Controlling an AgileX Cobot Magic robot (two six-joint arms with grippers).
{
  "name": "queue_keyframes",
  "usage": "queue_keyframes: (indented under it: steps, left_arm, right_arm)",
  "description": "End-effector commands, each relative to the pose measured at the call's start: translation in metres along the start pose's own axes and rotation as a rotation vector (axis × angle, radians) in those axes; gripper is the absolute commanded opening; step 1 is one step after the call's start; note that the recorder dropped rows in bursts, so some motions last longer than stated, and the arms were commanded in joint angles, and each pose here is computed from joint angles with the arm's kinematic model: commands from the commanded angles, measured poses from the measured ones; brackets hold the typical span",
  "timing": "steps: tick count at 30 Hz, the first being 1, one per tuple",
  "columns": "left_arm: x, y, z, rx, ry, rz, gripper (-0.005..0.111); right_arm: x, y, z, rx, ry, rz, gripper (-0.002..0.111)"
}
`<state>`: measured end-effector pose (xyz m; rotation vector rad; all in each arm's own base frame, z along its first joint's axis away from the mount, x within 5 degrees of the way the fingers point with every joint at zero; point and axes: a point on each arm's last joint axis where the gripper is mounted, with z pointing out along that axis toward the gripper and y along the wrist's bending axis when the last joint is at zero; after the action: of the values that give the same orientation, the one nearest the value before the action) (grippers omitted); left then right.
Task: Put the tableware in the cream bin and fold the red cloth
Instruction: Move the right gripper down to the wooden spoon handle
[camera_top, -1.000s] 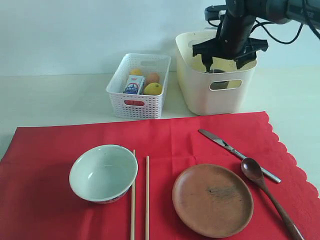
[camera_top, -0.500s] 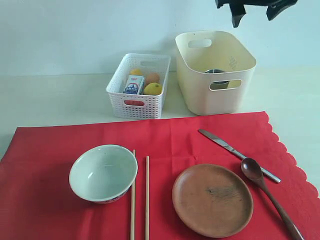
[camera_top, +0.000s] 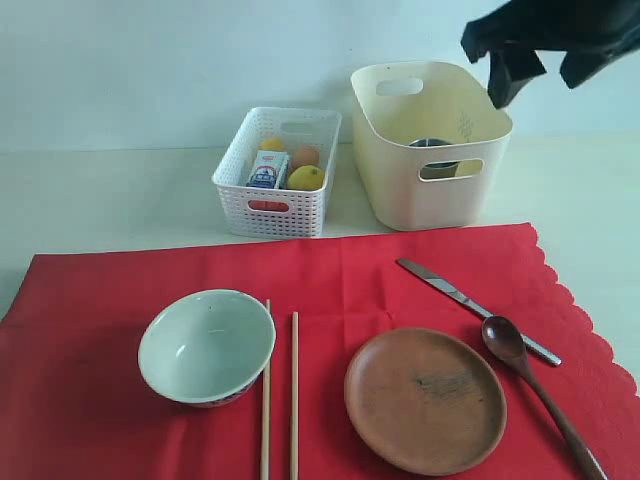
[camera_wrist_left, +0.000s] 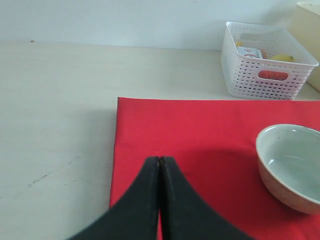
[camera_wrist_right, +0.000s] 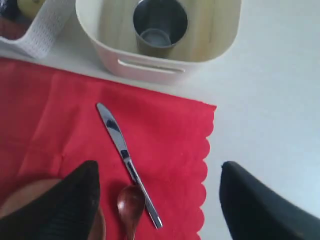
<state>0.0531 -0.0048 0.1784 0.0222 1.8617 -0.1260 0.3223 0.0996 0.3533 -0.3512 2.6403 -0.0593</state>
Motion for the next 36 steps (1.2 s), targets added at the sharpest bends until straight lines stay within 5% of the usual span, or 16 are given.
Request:
queue_keyframes:
  steps: [1, 13, 21, 29, 36]
  left_arm:
    - [-0.002, -0.001, -0.001, 0.012, -0.019, -0.008, 0.0]
    - [-0.002, -0.001, -0.001, 0.012, -0.019, -0.008, 0.0]
    - [-0.002, -0.001, -0.001, 0.012, -0.019, -0.008, 0.0]
    - [-0.002, -0.001, -0.001, 0.012, -0.019, -0.008, 0.0]
    - [-0.002, -0.001, -0.001, 0.012, -0.019, -0.008, 0.0]
  right_arm:
    - [0.039, 0.0, -0.008, -0.025, -0.031, -0.023, 0.065]
    - [0.132, 0.008, 0.038, -0.085, 0.097, -0.043, 0.065]
    - [0.15, 0.018, 0.078, -0.137, 0.177, -0.031, 0.065]
    - [0.157, 0.025, 0.11, -0.192, 0.298, -0.239, 0.064]
    - [0.163, 0.025, 0.128, -0.186, 0.381, -0.307, 0.051]
